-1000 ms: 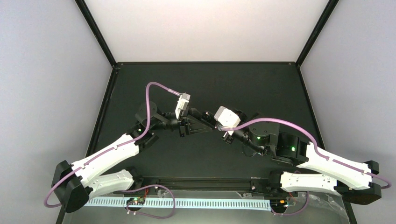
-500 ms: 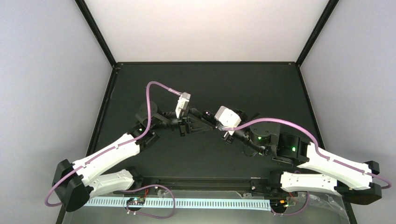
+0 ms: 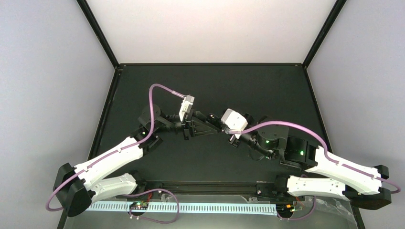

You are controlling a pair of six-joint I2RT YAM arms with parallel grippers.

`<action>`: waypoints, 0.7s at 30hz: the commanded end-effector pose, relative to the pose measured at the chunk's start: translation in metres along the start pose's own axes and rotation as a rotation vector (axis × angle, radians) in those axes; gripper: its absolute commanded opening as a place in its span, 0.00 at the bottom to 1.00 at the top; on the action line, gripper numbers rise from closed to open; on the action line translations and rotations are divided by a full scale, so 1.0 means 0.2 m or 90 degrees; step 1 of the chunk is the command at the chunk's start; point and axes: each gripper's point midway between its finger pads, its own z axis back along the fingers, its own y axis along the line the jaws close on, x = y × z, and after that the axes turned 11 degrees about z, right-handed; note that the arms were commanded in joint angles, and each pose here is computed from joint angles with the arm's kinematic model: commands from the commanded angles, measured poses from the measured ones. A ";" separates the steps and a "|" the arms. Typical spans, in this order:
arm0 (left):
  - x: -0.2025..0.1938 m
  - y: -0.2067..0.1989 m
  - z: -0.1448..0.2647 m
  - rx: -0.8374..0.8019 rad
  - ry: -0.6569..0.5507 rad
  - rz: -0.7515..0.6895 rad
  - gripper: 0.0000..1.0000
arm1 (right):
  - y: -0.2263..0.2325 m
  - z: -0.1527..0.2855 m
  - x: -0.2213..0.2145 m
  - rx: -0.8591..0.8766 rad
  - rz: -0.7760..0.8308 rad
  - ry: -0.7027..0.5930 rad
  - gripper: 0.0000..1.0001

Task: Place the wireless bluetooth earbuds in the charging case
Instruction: Adjust the charging case.

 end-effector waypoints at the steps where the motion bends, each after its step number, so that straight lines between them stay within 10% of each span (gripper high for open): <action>1: 0.02 -0.09 0.02 -0.033 -0.013 -0.054 0.02 | -0.02 0.03 0.02 -0.008 -0.007 -0.015 0.20; 21: 0.00 -0.12 0.32 0.096 -0.149 -0.160 0.02 | -0.15 0.24 0.32 0.028 -0.220 -0.191 0.74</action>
